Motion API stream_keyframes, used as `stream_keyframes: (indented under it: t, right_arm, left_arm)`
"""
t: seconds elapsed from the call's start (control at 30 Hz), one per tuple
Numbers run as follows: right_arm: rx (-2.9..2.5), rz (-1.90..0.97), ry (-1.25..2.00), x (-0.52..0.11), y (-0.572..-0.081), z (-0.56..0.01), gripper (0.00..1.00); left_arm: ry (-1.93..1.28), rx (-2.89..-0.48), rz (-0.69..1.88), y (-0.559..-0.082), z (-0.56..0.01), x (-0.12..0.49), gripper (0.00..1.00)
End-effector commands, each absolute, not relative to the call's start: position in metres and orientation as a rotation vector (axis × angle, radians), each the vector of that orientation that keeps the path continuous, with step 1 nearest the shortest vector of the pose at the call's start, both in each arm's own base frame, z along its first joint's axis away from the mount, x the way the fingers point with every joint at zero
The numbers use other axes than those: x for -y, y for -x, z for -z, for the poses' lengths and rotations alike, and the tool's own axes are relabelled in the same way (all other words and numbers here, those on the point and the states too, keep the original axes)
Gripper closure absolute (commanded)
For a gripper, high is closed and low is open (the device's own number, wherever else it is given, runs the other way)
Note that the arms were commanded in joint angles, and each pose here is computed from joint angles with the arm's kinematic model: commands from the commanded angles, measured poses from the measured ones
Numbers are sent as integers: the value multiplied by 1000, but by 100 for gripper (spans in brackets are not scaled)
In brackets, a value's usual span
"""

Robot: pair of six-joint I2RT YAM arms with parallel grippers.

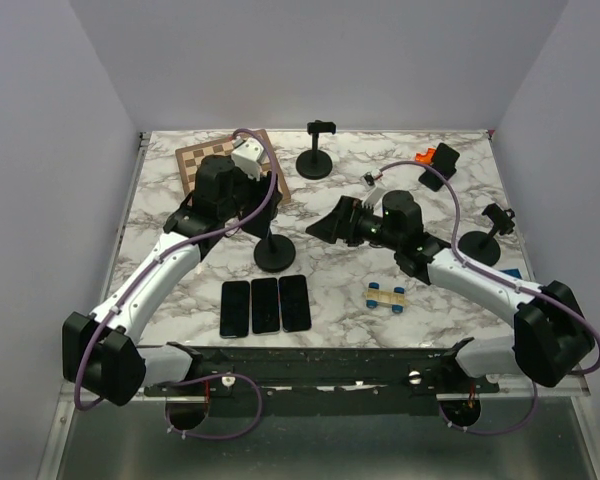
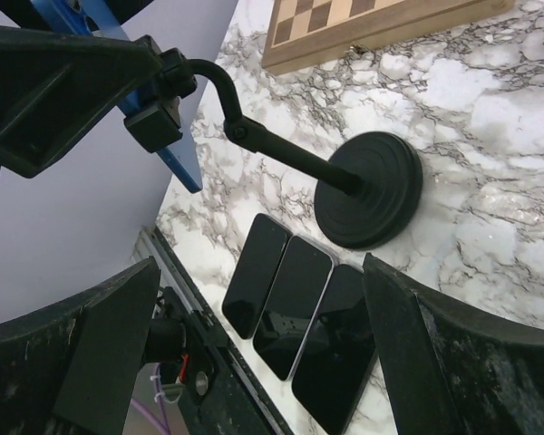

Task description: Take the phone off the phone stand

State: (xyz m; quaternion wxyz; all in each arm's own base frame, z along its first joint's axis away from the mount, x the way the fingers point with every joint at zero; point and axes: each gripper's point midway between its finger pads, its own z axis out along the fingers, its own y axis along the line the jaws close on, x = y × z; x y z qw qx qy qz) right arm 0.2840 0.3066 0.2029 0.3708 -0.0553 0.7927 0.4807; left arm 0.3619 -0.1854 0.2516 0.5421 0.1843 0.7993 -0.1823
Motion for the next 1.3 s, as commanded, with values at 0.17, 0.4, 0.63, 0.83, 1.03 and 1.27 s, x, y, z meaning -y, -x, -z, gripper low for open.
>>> stream_keyframes:
  t: [0.17,0.4,0.63,0.83,1.03,1.27]
  right_arm:
    - [-1931,-1301,210,-345,-291,-227,0]
    - [-1907,-1314,211,-360,-291,-230,0]
    - [-1782,-1223,258,-372,-300,-237,16]
    - [-1673,-1218,249,-380,-316,-242,23]
    - [-1660,-1235,261,-396,-330,-246,41]
    - [-1666,-1251,284,-403,-331,-239,45]
  left_arm:
    - [-444,-1858,522,-365,-282,202,33]
    - [-422,-1903,547,-372,-267,209,46]
    - [-378,-1903,562,-371,-270,210,78]
    - [-391,-1888,566,-366,-274,212,97]
    - [-386,-1873,534,-367,-276,207,100]
    - [-363,-1868,490,-370,-277,201,100]
